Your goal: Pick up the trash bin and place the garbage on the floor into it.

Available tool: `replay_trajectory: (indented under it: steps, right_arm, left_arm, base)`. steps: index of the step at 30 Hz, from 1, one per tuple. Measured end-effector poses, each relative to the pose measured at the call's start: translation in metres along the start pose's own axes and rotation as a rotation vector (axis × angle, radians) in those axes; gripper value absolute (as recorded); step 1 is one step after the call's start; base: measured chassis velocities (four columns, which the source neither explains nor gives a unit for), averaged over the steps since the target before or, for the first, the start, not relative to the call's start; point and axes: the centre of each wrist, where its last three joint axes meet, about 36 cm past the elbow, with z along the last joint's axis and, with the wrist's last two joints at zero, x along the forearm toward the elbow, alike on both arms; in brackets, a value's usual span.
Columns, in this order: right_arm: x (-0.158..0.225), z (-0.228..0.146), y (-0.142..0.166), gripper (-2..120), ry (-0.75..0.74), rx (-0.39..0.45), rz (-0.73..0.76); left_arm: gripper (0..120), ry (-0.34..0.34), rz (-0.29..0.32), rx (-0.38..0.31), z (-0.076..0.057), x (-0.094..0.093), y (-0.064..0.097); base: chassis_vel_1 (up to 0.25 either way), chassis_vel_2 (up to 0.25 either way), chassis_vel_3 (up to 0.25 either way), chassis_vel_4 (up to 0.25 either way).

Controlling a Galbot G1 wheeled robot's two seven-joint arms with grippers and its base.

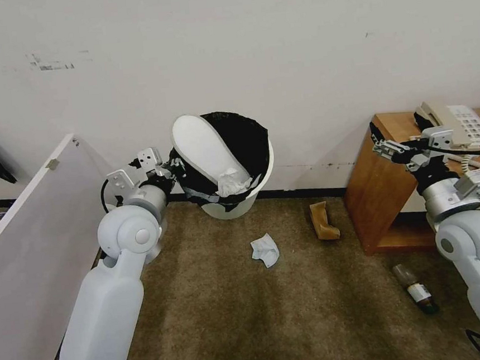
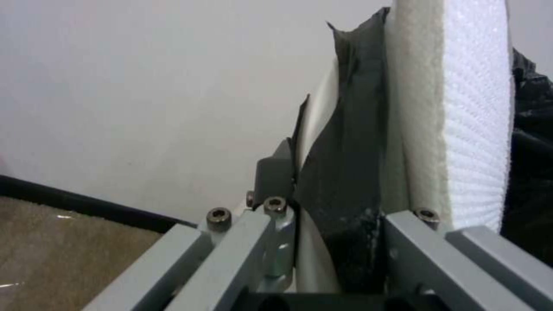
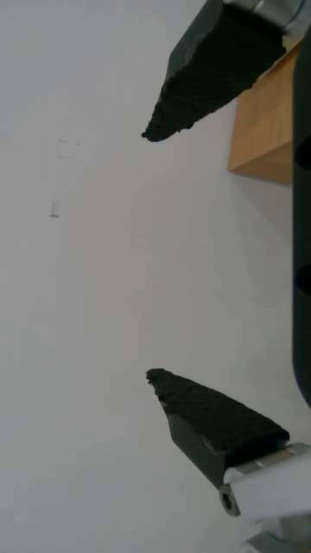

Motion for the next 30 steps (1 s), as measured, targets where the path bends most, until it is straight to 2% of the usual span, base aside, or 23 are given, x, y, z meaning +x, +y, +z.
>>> replay_trajectory:
  steps: [10,17,23,29,30]
  right_arm:
    - [0.015,-0.025,-0.016,100,0.016,-0.023,-0.087]
    - [0.018,-0.041,-0.034,100,0.037,0.016,-0.135]
    - [0.016,-0.048,-0.037,100,0.052,0.028,-0.14]
    - [0.018,-0.064,-0.029,100,0.204,0.018,-0.081]
    - [0.02,-0.075,-0.025,100,0.284,0.003,-0.072]
  left_arm:
    - [4,-0.008,-0.022,0.004,-0.003,0.006,0.012]
    - [4,-0.013,-0.029,0.008,-0.004,0.01,0.015]
    - [4,-0.014,-0.03,0.01,-0.004,0.013,0.016]
    - [4,-0.015,-0.044,0.007,-0.005,0.02,0.023]
    - [4,-0.015,-0.046,0.008,-0.005,0.02,0.023]
  base:
    - [0.0,0.0,0.0,0.0]
    - [0.0,0.0,0.0,0.0]
    - [0.0,0.0,0.0,0.0]
    - [0.0,0.0,0.0,0.0]
    - [0.0,0.0,0.0,0.0]
